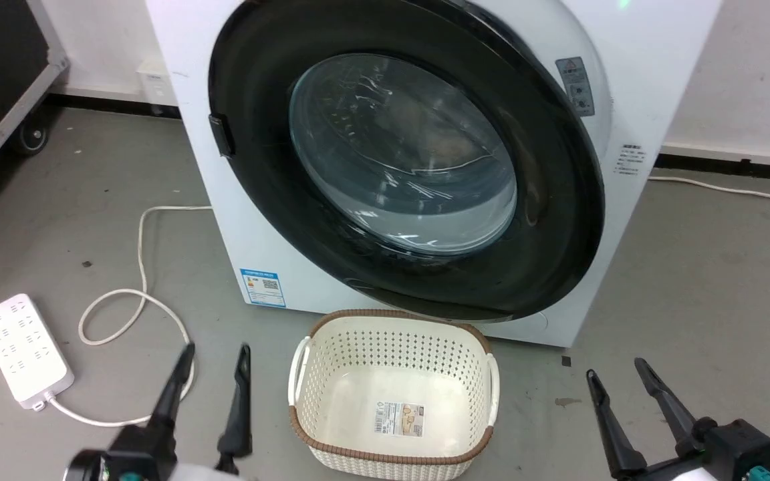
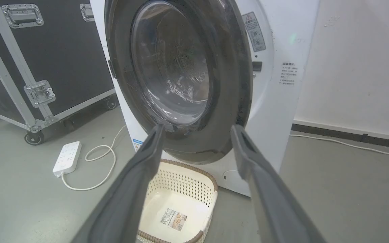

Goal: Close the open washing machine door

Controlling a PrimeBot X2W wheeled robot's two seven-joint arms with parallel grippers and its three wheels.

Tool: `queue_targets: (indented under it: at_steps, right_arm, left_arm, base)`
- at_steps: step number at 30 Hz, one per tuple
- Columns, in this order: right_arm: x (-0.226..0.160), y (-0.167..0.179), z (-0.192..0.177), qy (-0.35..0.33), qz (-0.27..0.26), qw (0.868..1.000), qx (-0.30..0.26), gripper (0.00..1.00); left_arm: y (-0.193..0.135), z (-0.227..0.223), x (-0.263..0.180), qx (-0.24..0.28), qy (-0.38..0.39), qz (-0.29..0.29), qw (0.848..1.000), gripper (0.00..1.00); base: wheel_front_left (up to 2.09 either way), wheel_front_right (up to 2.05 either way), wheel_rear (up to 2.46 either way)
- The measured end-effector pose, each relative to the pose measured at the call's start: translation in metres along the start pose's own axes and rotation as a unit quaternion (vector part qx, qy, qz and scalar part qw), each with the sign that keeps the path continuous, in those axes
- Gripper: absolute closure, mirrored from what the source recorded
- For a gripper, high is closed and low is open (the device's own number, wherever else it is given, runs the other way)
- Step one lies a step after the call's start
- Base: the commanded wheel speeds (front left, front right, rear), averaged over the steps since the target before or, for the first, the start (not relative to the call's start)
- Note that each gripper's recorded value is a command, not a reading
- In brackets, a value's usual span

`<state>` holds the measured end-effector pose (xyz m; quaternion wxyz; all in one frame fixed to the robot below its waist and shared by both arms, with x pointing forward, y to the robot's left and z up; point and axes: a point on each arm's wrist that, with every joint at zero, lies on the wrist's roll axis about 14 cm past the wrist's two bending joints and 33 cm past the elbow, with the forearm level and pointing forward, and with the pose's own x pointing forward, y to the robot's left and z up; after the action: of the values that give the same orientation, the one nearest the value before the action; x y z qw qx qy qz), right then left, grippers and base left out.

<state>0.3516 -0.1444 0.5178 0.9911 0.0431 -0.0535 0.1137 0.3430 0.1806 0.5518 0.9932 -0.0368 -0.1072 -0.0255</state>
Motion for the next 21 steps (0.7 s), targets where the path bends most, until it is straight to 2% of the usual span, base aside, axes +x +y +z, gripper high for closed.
queue_targets:
  at_steps: [7, 8, 9, 10, 15, 21]
  right_arm:
    - [0.005, 0.007, 0.0, -0.001, 0.008, 1.0, 0.006, 0.0]
    - [0.006, 0.008, 0.0, -0.003, 0.007, 1.0, 0.013, 0.48]
    - [0.007, 0.009, 0.001, -0.005, 0.009, 1.0, 0.018, 0.87]
    - [0.009, 0.011, 0.001, -0.006, 0.012, 1.0, 0.02, 1.0]
    - [0.025, 0.022, 0.0, -0.004, 0.051, 0.999, 0.014, 1.0]
    - [0.076, 0.022, 0.007, -0.009, 0.107, 0.994, -0.008, 1.0]
  left_arm:
    - [0.001, -0.022, -0.015, 0.071, 0.037, -0.002, 0.997, 0.0]
    - [0.003, -0.023, -0.016, 0.075, 0.04, 0.002, 0.996, 0.0]
    - [0.004, -0.025, -0.016, 0.079, 0.042, 0.003, 0.996, 0.0]
    - [0.004, -0.026, -0.016, 0.082, 0.045, 0.003, 0.996, 0.0]
    - [0.003, -0.035, -0.011, 0.078, 0.057, 0.011, 0.995, 0.0]
    - [0.004, -0.042, 0.005, 0.071, 0.062, 0.023, 0.995, 0.0]
  base:
    - [0.0, 0.0, 0.0]
    - [0.0, 0.0, 0.0]
    - [0.0, 0.0, 0.0]
    - [0.0, 0.0, 0.0]
    - [0.0, 0.0, 0.0]
    - [0.0, 0.0, 0.0]
